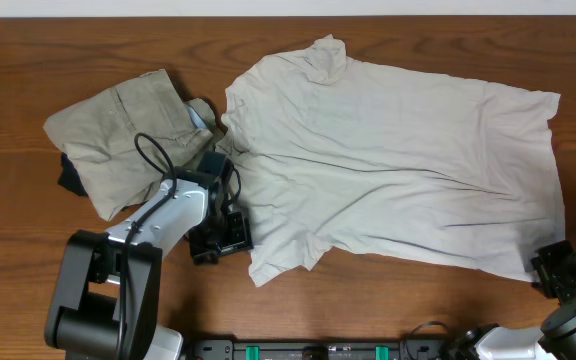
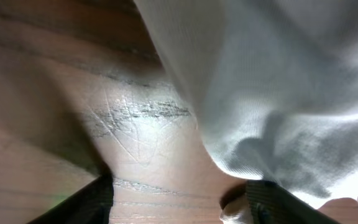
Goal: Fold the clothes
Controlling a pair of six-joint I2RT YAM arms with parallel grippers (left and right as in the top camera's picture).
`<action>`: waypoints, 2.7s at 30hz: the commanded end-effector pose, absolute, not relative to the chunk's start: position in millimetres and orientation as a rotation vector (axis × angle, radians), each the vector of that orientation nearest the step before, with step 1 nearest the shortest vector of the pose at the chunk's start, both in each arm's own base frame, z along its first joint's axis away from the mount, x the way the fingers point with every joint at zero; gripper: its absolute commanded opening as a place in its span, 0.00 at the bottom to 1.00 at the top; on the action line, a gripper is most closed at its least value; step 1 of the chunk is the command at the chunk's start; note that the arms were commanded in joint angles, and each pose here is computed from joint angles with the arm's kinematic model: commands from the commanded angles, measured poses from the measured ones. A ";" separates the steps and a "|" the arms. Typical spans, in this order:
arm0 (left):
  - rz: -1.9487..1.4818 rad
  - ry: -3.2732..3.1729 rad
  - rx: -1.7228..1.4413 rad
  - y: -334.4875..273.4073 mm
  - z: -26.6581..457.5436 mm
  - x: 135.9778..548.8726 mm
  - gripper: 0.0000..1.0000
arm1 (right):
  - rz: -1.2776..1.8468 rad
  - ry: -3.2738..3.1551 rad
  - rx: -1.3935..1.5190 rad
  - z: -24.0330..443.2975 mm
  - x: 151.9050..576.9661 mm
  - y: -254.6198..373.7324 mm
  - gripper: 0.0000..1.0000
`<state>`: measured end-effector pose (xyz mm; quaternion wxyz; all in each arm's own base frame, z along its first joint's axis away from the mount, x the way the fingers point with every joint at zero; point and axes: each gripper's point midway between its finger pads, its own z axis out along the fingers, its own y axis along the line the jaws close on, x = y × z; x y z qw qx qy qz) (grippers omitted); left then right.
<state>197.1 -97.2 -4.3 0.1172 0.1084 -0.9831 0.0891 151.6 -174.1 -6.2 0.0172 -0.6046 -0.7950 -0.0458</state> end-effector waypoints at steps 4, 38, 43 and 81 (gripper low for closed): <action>0.335 -2.885 0.200 -103.2 -16.6 199.9 0.09 | -0.360 -2.549 -1.863 16.0 181.5 -173.0 0.03; 0.442 -2.876 0.118 -115.5 -4.1 202.5 0.69 | -0.685 -2.677 -1.791 46.6 220.7 -166.3 0.01; 0.418 -2.845 0.157 -110.7 4.2 200.1 0.20 | -0.686 -2.681 -1.779 46.6 220.2 -165.5 0.01; 0.313 -2.924 0.287 -132.2 1.0 217.1 0.06 | -0.687 -2.676 -1.773 46.5 218.8 -164.1 0.01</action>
